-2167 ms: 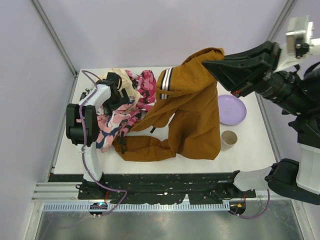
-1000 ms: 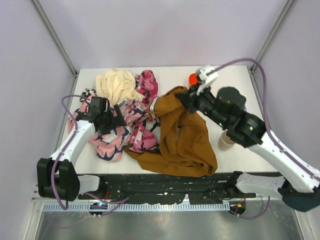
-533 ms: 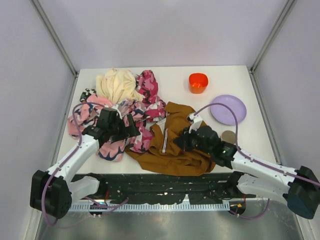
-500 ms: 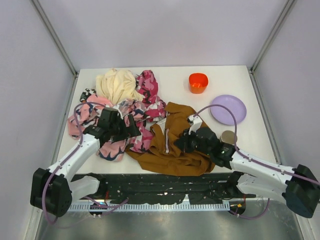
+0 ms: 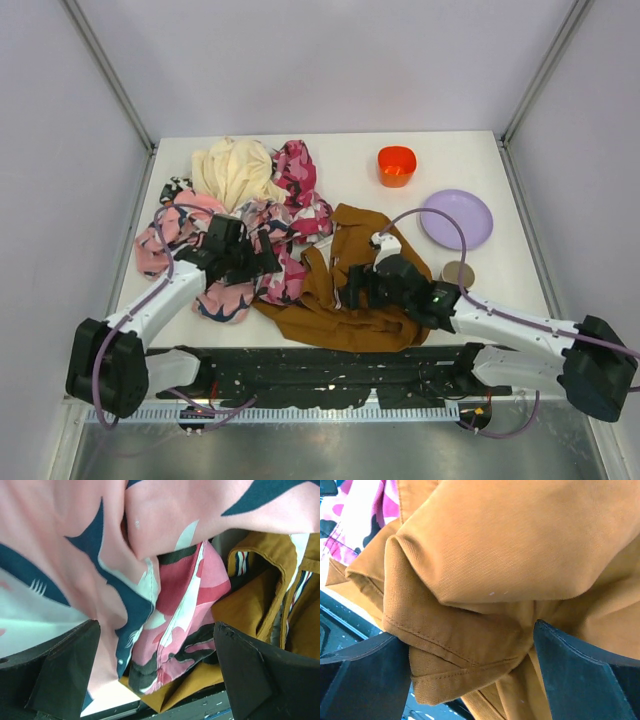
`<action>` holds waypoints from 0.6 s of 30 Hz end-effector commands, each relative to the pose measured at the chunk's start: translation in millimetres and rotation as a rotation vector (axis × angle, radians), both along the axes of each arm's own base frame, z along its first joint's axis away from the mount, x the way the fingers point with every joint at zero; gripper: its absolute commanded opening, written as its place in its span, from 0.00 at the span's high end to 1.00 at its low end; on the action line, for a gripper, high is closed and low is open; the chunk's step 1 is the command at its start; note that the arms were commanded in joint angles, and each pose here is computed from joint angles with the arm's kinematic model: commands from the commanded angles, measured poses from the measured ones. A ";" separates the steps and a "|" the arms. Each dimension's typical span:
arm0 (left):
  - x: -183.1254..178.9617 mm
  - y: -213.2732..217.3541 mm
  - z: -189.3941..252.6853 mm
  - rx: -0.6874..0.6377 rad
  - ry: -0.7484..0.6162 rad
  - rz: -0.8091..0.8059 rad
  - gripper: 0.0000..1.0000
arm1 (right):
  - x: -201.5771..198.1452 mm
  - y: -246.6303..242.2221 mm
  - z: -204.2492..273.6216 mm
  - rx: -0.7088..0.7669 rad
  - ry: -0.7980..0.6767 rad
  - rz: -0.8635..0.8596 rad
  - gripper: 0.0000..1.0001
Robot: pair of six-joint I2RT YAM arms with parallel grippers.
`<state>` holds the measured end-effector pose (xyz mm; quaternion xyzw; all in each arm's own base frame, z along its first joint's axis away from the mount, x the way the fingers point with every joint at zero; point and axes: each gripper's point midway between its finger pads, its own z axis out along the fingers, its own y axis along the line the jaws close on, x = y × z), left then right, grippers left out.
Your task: Pick out a specific cloth from the pile
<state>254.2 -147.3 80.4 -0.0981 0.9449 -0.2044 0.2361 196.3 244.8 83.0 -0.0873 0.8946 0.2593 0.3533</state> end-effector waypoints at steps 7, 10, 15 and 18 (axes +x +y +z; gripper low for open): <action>-10.5 50.6 62.6 0.135 -0.197 0.167 0.00 | 2.9 -62.1 106.5 -0.039 -0.277 -0.107 0.05; -17.9 63.9 79.8 0.145 -0.264 0.216 0.00 | 2.8 -91.8 136.6 0.019 -0.359 -0.232 0.05; -29.0 74.0 98.9 0.120 -0.348 0.259 0.00 | -2.1 -124.0 164.9 0.070 -0.440 -0.337 0.05; -33.2 74.9 101.2 0.109 -0.364 0.260 0.00 | -3.2 -129.9 170.4 0.085 -0.471 -0.348 0.05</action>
